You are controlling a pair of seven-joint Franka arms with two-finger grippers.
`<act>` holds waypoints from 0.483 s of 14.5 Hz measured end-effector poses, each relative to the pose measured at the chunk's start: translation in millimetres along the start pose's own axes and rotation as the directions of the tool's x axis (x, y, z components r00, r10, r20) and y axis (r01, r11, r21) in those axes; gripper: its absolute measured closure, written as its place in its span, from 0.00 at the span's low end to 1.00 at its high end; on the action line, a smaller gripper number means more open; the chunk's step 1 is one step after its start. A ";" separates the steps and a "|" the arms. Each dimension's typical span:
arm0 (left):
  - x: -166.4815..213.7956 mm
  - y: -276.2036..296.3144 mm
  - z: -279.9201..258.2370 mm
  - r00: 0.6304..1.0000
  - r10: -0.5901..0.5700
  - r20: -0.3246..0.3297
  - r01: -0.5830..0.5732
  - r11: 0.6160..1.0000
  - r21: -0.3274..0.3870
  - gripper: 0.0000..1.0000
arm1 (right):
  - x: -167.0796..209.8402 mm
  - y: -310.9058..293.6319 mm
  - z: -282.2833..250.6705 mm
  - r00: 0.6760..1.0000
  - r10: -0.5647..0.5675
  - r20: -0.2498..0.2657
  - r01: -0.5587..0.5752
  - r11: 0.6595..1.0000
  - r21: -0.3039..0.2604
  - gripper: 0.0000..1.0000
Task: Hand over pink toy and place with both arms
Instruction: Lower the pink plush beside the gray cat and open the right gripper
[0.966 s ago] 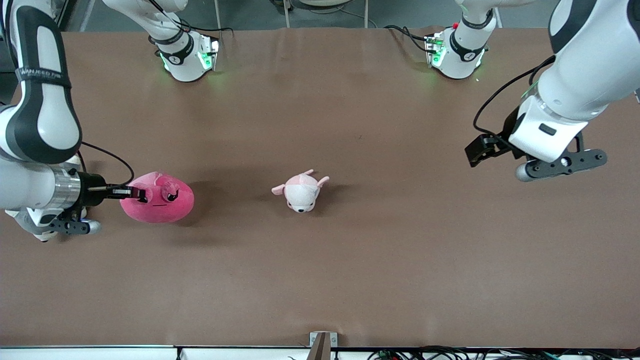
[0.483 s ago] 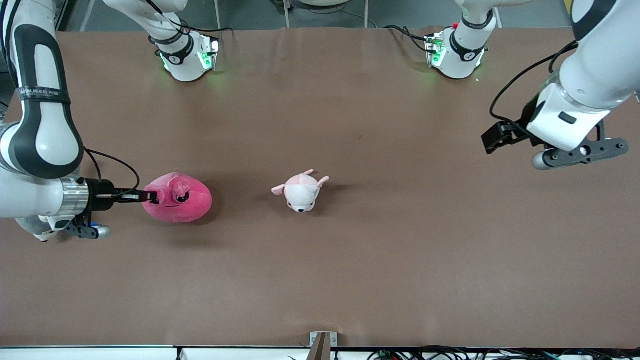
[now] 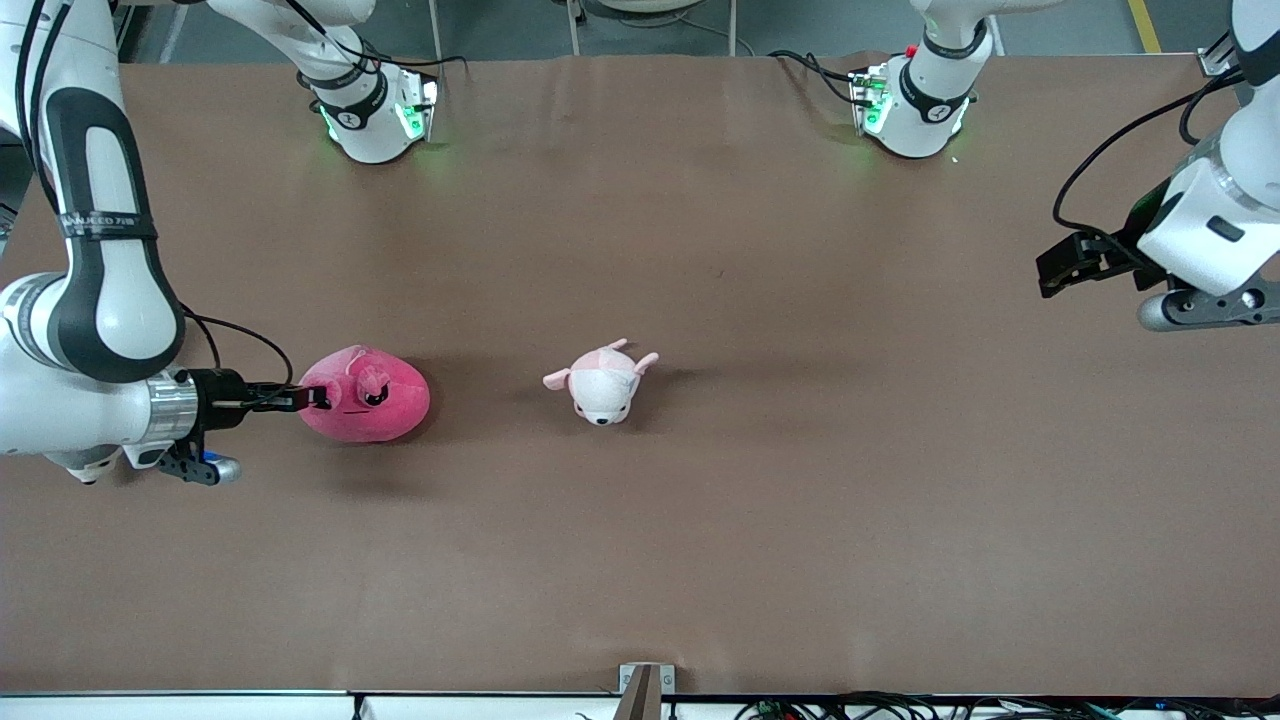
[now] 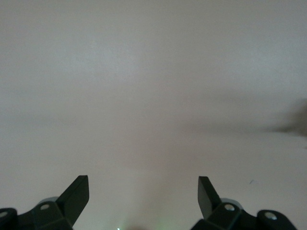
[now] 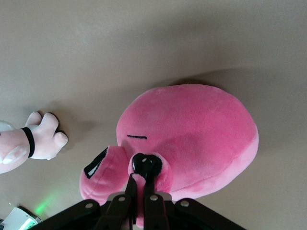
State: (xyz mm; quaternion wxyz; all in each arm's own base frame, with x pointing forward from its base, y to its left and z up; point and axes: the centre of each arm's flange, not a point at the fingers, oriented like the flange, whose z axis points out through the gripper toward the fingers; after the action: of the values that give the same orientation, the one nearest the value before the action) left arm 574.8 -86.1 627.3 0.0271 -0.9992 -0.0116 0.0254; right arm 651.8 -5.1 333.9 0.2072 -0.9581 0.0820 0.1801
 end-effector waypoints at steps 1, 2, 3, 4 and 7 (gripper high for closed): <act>-4.2 -3.3 0.2 1.000 0.013 -0.004 -0.013 1.000 0.001 0.00 | 1.2 2.4 1.9 1.000 0.003 0.003 -0.003 1.000 0.001 0.92; -9.7 -4.8 1.6 1.000 0.024 -0.002 -0.024 1.000 0.002 0.00 | 2.2 4.5 3.3 1.000 0.005 0.006 -0.005 1.000 0.002 0.92; -15.3 -4.9 2.9 1.000 0.032 0.001 -0.032 0.999 0.005 0.00 | 2.8 6.3 3.9 1.000 0.006 0.007 -0.006 1.000 0.003 0.88; -20.7 -4.7 3.7 0.999 0.039 0.003 -0.039 0.999 0.009 0.00 | 3.1 7.2 3.4 1.000 0.005 0.005 -0.005 1.000 0.004 0.78; -32.5 -9.1 5.5 0.998 0.064 0.007 -0.064 0.998 0.014 0.00 | 4.9 2.6 -11.8 1.000 -0.006 -0.028 0.007 1.000 0.005 0.48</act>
State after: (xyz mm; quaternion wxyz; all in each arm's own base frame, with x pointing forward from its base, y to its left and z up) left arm 541.9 -77.5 623.9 0.0333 -0.9988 0.0206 0.0297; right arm 659.4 -12.9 341.1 0.2089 -0.9602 0.0822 0.1659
